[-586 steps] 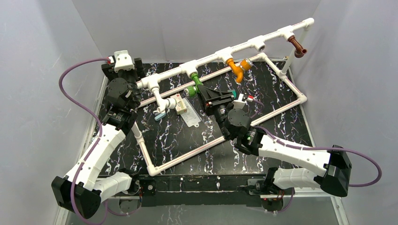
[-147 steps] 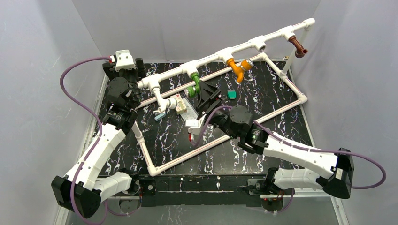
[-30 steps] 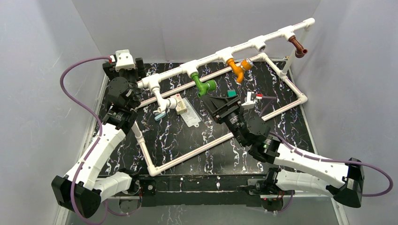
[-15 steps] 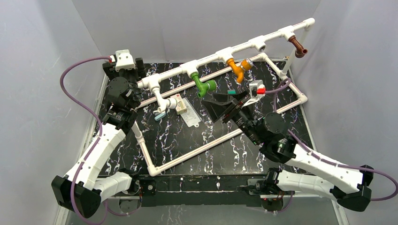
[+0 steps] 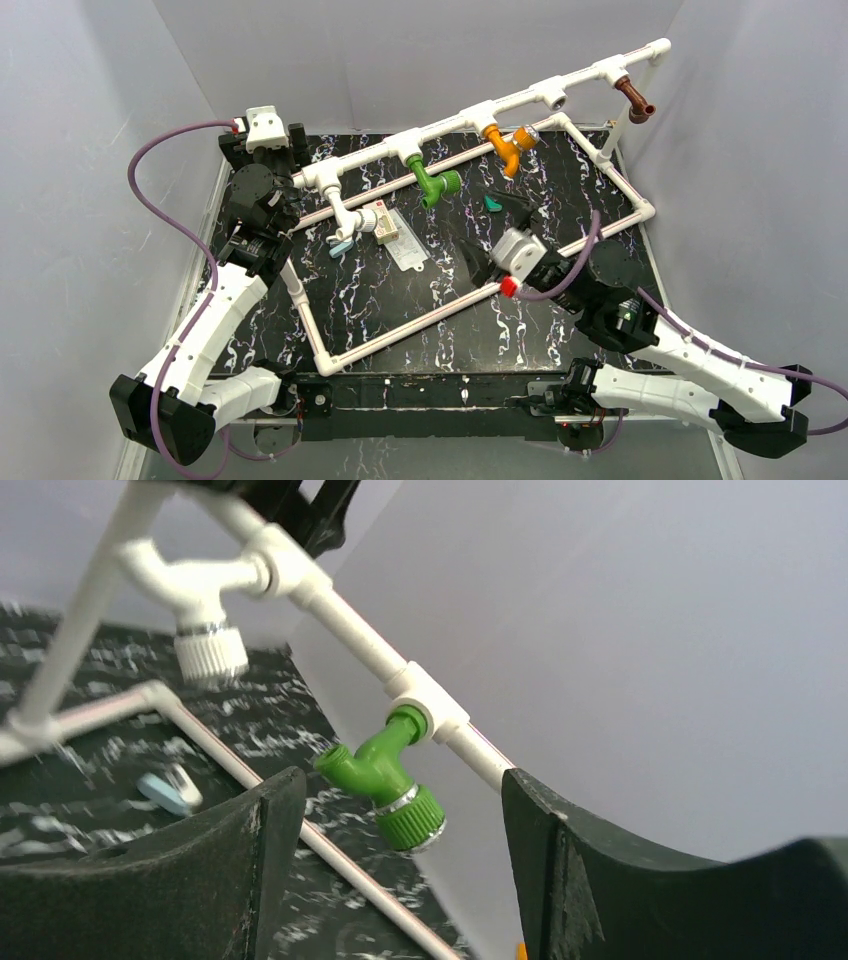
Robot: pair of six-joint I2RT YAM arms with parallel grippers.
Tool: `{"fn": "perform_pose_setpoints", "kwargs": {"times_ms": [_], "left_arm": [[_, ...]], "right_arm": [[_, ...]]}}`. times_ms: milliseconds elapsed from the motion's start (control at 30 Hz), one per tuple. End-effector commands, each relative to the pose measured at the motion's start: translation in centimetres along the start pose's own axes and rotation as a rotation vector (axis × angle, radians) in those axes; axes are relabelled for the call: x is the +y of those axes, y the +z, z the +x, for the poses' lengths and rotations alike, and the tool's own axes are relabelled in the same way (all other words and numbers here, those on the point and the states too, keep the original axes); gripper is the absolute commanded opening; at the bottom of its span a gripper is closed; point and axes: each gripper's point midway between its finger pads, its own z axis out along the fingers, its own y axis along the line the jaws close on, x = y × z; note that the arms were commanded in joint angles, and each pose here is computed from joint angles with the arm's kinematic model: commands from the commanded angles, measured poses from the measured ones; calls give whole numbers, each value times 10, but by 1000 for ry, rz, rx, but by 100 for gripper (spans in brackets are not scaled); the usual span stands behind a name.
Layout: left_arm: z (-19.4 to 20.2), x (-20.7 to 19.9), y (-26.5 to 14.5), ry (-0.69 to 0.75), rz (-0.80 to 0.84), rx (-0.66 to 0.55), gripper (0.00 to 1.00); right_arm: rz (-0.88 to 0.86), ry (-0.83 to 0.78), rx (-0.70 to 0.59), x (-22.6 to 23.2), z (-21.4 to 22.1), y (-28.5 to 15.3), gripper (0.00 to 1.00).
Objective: Install the water faucets
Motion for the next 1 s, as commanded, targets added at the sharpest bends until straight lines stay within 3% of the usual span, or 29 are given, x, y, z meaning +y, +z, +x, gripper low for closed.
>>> {"fn": "perform_pose_setpoints", "kwargs": {"times_ms": [0, 300, 733, 967], "left_arm": [[197, -42, -52, 367, 249, 567, 74], [197, -43, -51, 369, 250, 569, 74], [195, -43, -52, 364, 250, 564, 74], [194, -42, -52, 362, 249, 561, 74]], "right_arm": [[-136, -407, 39, 9, 11, 4, 79], [-132, -666, 130, 10, 39, 23, 81], [24, -689, 182, -2, 51, 63, 75], [82, -690, 249, -8, 63, 75, 65]]}}
